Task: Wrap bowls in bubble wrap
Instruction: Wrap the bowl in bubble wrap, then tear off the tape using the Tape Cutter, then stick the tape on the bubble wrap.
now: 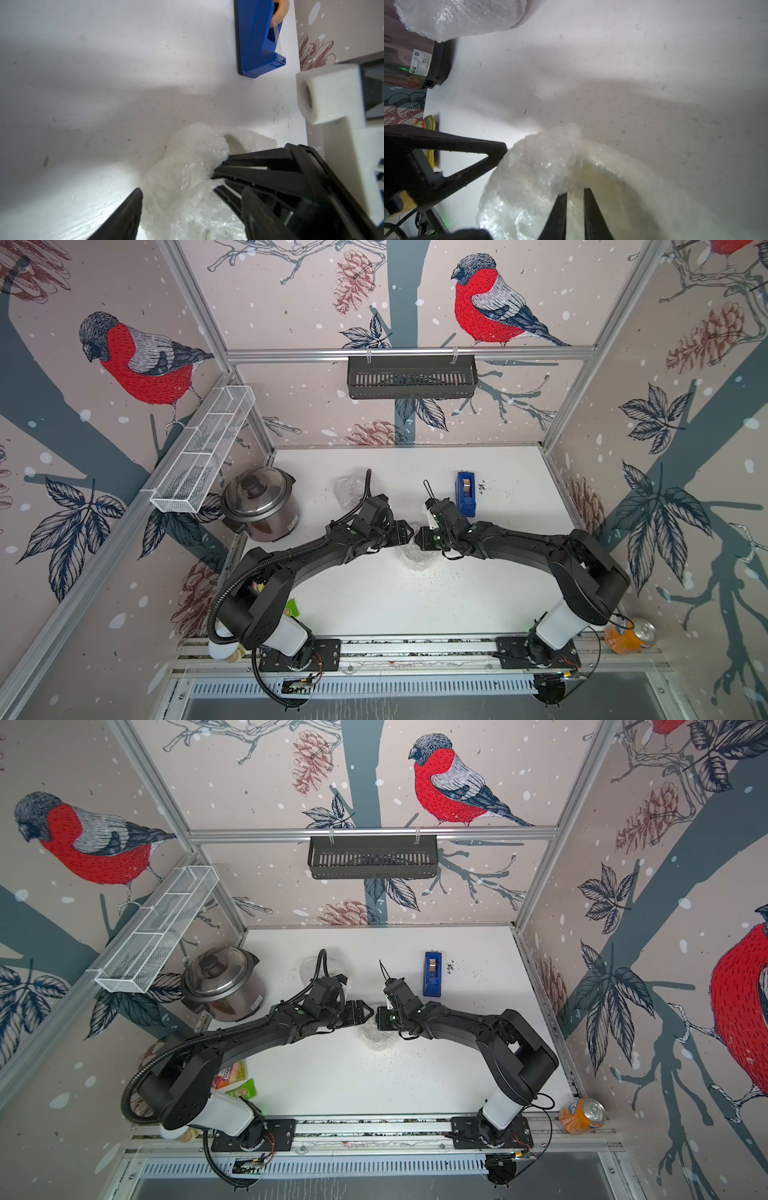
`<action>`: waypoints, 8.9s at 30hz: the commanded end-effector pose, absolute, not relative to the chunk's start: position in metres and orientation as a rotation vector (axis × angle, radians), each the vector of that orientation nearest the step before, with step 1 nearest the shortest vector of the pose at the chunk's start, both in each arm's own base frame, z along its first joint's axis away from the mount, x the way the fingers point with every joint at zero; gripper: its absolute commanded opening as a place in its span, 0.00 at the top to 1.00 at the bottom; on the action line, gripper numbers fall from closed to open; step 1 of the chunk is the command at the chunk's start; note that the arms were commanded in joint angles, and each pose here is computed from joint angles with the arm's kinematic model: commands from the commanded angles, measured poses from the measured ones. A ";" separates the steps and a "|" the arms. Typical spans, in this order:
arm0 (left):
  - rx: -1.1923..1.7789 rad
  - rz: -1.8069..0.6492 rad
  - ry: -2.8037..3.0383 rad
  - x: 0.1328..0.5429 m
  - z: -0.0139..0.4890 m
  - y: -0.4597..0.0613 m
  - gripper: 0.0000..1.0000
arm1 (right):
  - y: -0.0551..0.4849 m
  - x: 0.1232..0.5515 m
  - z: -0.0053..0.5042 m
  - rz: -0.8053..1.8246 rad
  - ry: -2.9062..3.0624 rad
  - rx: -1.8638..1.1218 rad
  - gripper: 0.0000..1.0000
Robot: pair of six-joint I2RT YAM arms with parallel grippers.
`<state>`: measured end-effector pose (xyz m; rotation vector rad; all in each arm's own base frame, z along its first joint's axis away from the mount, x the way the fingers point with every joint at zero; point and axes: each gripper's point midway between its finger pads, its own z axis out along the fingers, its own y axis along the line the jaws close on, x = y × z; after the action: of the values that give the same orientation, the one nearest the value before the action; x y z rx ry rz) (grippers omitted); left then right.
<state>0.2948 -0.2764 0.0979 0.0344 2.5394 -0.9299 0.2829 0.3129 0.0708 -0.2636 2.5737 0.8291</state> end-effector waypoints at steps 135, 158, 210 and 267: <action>0.112 -0.849 2.545 0.299 0.074 -0.285 0.96 | 0.140 0.449 0.112 1.182 2.324 0.145 1.00; 0.092 -0.844 2.564 0.297 0.065 -0.282 0.98 | 0.146 0.431 0.139 1.221 2.258 0.084 1.00; 0.092 -0.846 2.563 0.296 0.065 -0.283 0.99 | 0.106 0.367 0.031 0.797 2.490 0.294 1.00; -0.051 -0.944 2.474 0.290 0.080 -0.283 1.00 | 0.330 0.242 0.153 1.412 2.277 0.037 1.00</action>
<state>0.2847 -0.2798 0.0741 -0.0230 2.5139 -0.9217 0.2292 0.3246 0.1429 -0.0525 2.3223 1.3739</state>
